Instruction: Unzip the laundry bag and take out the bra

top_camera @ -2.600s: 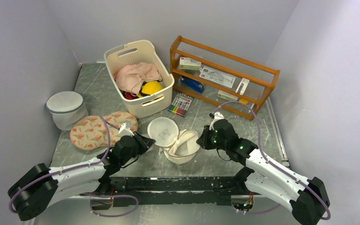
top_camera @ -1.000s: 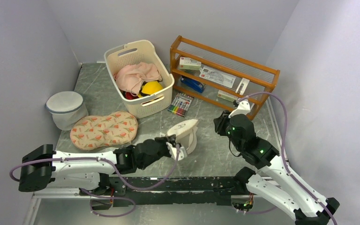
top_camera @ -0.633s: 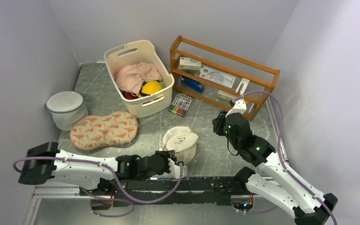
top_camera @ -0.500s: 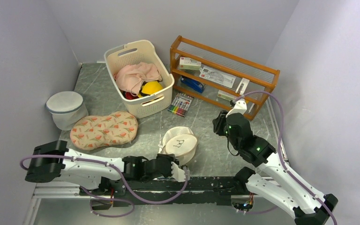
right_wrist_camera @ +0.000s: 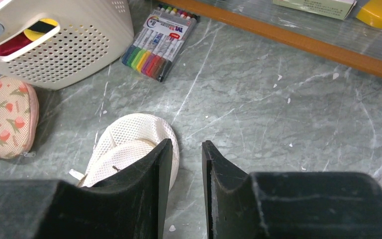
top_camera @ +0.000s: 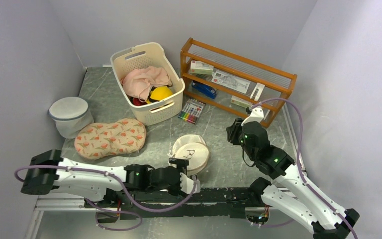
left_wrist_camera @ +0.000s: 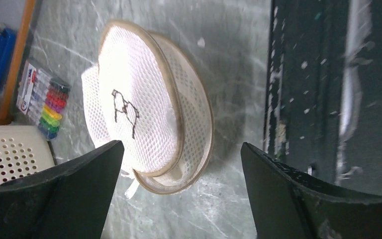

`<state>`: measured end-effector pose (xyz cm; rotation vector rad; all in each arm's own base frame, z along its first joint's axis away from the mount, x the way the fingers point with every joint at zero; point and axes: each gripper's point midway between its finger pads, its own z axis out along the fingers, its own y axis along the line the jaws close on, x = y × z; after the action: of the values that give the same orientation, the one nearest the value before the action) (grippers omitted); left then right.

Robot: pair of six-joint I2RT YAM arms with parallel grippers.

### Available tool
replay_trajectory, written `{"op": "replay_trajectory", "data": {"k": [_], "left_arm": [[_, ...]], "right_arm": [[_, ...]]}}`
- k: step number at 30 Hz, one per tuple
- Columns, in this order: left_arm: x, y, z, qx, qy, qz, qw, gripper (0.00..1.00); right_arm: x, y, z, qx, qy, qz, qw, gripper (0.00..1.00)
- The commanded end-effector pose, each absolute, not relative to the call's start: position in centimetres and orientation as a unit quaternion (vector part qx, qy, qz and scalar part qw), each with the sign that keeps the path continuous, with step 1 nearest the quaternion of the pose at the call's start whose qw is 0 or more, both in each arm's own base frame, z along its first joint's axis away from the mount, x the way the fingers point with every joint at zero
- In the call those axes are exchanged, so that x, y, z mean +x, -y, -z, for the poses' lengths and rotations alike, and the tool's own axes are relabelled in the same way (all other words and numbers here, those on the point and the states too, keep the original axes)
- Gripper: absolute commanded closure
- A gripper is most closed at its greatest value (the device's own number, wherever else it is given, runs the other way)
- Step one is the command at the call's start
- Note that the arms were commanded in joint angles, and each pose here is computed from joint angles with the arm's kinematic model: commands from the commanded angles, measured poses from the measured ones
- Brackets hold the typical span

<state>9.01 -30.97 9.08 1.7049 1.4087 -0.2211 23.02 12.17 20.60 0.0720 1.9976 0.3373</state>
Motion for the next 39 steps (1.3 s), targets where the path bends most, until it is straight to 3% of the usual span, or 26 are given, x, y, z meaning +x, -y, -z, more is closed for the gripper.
{"op": "replay_trajectory", "data": {"k": [1,8,10,14,19,25,29,39], "left_arm": [[6.7,32.4,-14.3,0.643,-0.577,0.211,0.457,0.0],[10.0,31.7,-20.2,0.523,-0.589,0.282,0.548,0.03],[11.7,31.8,-20.5,0.478,-0.613,0.293,0.557,0.11],[14.7,33.0,-19.2,0.393,-0.666,0.344,0.533,0.4],[14.2,35.9,-16.0,0.359,-0.674,0.445,0.467,0.47],[15.8,36.5,-6.7,0.37,-0.76,0.38,0.376,0.69],[16.3,35.6,-3.1,0.403,-0.8,0.304,0.324,0.65],[19.1,33.1,-10.1,0.326,-0.787,0.292,0.434,0.2]], "right_arm": [[23.2,-11.9,-20.3,0.035,-0.837,-0.133,0.53,0.71],[23.1,-12.4,-20.1,0.036,-0.837,-0.147,0.526,0.71],[23.0,-12.3,-20.2,0.037,-0.838,-0.146,0.524,0.71],[22.9,-11.8,-20.7,0.043,-0.833,-0.144,0.533,0.71],[22.9,-12.0,-21.0,0.043,-0.833,-0.148,0.531,0.71],[22.3,-11.9,-20.7,0.046,-0.838,-0.153,0.521,0.71],[22.3,-12.0,-20.9,0.044,-0.834,-0.159,0.527,0.71],[22.6,-12.6,-19.7,0.035,-0.845,-0.153,0.512,0.71]]}}
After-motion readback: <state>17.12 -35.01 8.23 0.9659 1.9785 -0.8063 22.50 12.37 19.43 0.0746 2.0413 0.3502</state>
